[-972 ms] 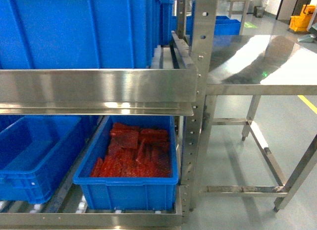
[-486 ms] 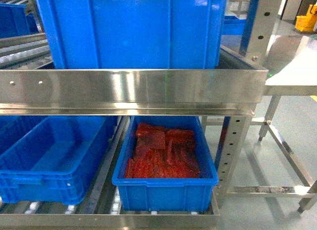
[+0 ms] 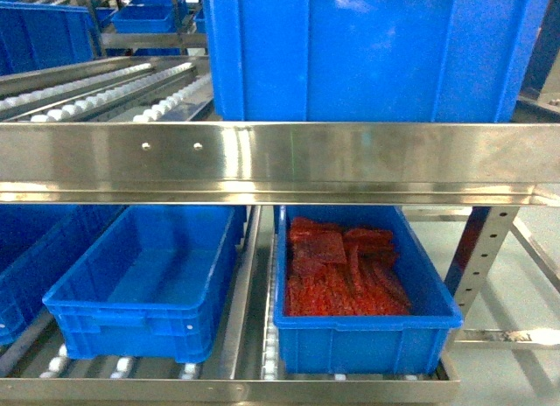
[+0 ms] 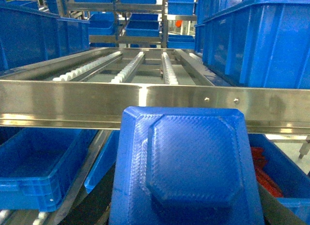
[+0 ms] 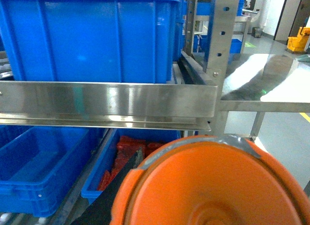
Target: Sort blue parts and orange caps into right shelf containers
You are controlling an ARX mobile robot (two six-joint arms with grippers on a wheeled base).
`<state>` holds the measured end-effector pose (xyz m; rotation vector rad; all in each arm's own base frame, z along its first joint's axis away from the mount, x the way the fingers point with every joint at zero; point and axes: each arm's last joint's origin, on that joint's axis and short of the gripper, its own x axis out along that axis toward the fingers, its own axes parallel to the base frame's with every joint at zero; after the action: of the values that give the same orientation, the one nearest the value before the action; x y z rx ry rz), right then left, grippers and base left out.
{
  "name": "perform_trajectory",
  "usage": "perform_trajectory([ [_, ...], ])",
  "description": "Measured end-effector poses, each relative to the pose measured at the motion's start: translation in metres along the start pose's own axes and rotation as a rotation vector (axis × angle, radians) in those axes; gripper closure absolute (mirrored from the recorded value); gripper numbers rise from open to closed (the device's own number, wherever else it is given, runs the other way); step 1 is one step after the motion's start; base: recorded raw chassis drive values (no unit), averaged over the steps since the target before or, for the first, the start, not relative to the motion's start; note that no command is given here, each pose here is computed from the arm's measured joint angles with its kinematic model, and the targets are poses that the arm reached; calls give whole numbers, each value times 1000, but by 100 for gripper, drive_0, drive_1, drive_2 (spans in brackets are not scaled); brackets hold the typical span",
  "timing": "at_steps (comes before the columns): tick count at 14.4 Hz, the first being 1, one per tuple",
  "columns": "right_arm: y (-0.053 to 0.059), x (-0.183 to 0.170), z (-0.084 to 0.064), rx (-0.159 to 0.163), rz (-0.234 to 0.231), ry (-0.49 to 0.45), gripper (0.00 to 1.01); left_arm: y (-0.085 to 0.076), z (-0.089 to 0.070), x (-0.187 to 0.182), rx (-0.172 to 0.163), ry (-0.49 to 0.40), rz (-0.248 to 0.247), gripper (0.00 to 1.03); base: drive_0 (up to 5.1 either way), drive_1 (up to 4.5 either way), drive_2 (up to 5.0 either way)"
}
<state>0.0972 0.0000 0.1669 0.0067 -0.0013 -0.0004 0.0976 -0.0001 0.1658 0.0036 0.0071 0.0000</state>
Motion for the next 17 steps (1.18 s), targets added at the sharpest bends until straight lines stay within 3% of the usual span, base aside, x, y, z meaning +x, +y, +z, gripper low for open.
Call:
perform_trajectory([
  [17, 0, 0, 0, 0, 0, -2, 57, 0, 0, 0, 0, -1, 0, 61, -504, 242, 242],
])
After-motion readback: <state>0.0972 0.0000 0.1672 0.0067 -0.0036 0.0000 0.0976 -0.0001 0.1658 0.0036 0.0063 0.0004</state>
